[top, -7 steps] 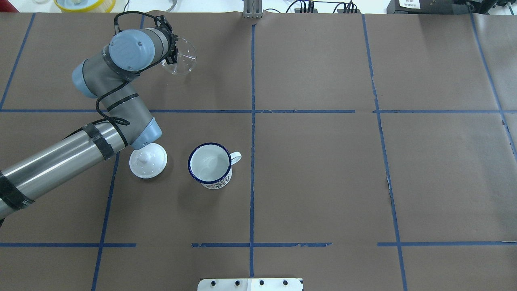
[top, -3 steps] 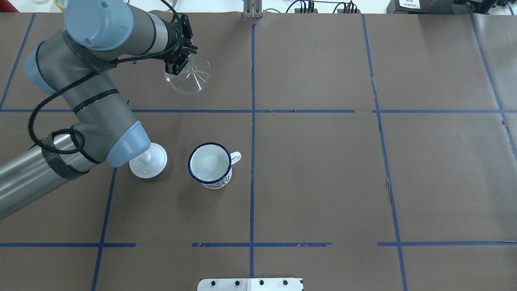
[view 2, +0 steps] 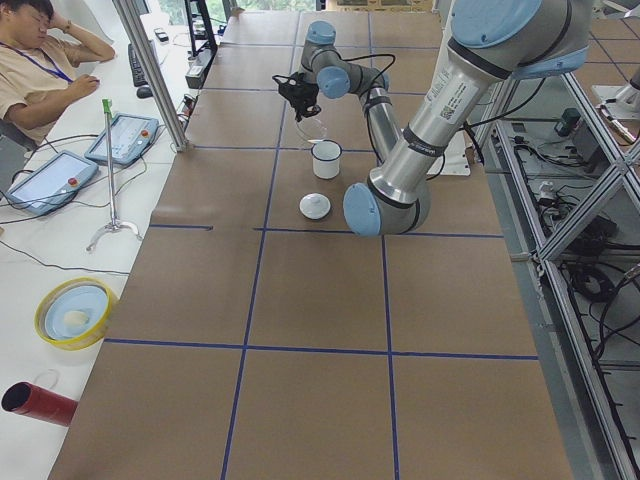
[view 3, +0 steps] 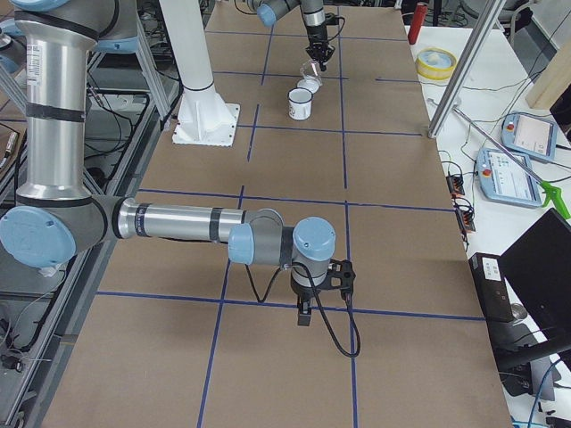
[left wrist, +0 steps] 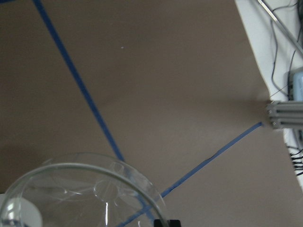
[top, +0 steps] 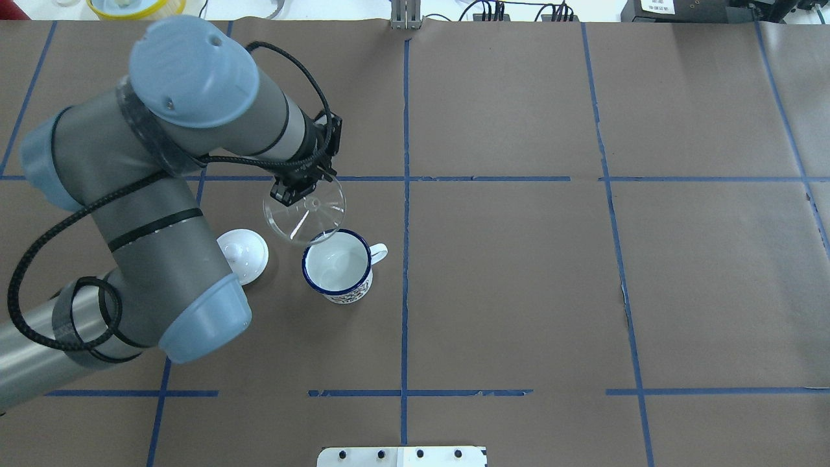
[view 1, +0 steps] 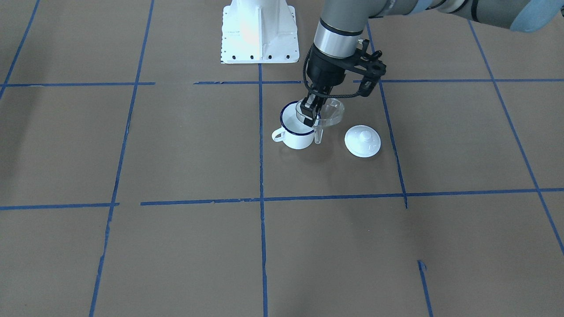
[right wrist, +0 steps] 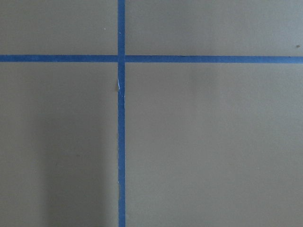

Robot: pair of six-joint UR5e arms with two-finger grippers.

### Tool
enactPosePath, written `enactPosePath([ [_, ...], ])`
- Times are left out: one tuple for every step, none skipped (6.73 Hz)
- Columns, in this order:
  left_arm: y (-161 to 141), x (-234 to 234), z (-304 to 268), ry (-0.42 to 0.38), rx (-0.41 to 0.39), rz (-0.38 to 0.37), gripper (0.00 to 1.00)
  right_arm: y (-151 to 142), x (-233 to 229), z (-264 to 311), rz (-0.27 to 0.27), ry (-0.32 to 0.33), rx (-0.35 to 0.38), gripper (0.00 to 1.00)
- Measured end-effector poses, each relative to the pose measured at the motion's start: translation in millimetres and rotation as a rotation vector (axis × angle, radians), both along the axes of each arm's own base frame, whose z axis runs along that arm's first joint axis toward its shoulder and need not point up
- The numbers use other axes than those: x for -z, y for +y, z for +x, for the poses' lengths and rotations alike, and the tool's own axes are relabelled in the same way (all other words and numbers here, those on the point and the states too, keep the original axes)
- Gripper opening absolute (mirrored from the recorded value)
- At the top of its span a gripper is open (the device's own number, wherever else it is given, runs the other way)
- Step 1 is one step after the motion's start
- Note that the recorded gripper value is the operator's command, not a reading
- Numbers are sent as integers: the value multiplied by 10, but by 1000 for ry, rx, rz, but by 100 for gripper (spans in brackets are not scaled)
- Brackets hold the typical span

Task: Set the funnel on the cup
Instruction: 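Lift the funnel and carry it over the open mug, then lower the funnel into the mug mouth and open the left gripper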

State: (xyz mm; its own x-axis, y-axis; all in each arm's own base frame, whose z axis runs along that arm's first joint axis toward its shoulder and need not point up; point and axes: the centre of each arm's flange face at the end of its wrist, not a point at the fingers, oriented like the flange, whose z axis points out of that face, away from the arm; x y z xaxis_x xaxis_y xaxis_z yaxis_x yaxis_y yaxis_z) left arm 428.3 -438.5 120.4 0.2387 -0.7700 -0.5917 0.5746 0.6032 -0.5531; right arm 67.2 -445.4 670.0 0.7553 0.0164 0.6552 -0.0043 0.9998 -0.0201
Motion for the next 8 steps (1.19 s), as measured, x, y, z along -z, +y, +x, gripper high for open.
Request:
enactPosePath([
  [189, 63, 112, -20, -110, 28, 0, 0, 0, 0, 0, 0, 0, 100],
  [272, 96, 173, -32, -210, 74, 0, 0, 0, 0, 0, 0, 0, 100],
  [302, 97, 217, -47, -297, 121, 0, 0, 0, 0, 0, 0, 0, 100],
  [280, 97, 289, -64, -358, 155, 0, 0, 0, 0, 0, 0, 0, 100],
  [217, 100, 410, -81, -403, 175, 0, 0, 0, 0, 0, 0, 0, 100],
  [161, 79, 525, -92, -448, 186, 0, 0, 0, 0, 0, 0, 0, 100],
  [119, 32, 616, -99, -484, 188, 0, 0, 0, 0, 0, 0, 0, 100],
  [76, -32, 695, -110, -506, 186, 0, 0, 0, 0, 0, 0, 0, 100],
])
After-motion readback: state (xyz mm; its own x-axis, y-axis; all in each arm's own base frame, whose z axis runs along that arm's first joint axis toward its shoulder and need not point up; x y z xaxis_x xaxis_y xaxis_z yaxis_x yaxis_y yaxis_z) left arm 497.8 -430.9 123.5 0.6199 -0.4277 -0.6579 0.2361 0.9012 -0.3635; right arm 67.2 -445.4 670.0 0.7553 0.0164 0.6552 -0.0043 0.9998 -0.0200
